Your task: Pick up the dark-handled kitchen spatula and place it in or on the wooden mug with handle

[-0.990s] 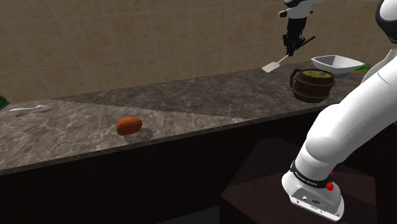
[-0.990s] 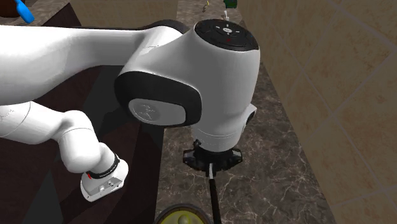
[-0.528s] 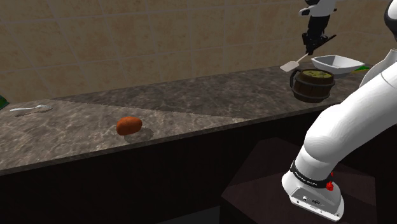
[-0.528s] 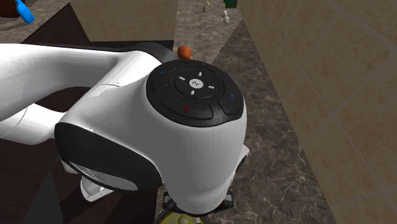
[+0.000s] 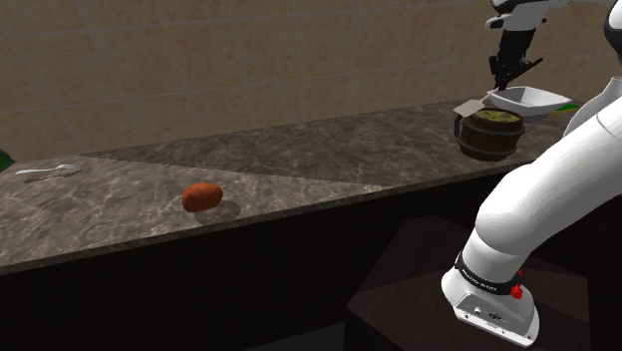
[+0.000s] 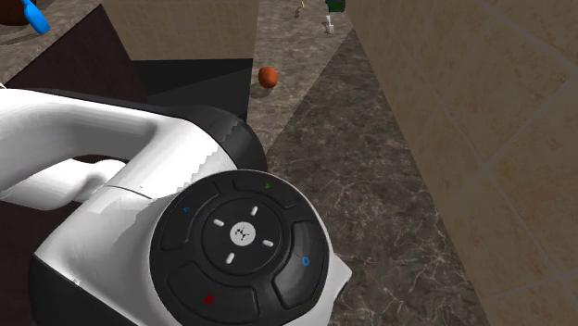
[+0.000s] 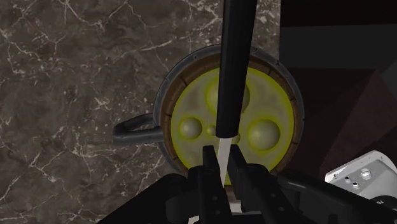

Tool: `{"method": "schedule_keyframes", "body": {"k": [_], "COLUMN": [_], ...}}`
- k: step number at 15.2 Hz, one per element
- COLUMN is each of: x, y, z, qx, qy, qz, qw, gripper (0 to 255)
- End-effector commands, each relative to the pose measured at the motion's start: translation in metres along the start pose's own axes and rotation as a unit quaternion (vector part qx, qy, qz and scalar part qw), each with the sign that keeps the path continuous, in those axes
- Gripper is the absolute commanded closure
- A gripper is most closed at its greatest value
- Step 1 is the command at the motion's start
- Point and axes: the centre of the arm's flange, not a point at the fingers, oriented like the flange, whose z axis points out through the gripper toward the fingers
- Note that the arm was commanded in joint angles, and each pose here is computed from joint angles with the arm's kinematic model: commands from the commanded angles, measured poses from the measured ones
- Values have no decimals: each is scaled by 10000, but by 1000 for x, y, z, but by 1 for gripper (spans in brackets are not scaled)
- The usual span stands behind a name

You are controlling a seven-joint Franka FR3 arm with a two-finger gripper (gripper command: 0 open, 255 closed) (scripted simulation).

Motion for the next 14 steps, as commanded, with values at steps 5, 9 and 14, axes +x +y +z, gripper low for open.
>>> {"method": "schedule_keyframes", "body": {"k": [5,9,14], "x": [2,3,4], "y": [-1,-1,-1], "z": [31,52,67], "qx": [-1,-1,-1], "qy": [0,0,0], "qz": [-2,-2,-2], "qw": [10000,10000,10000], "gripper": [255,255,255]}}
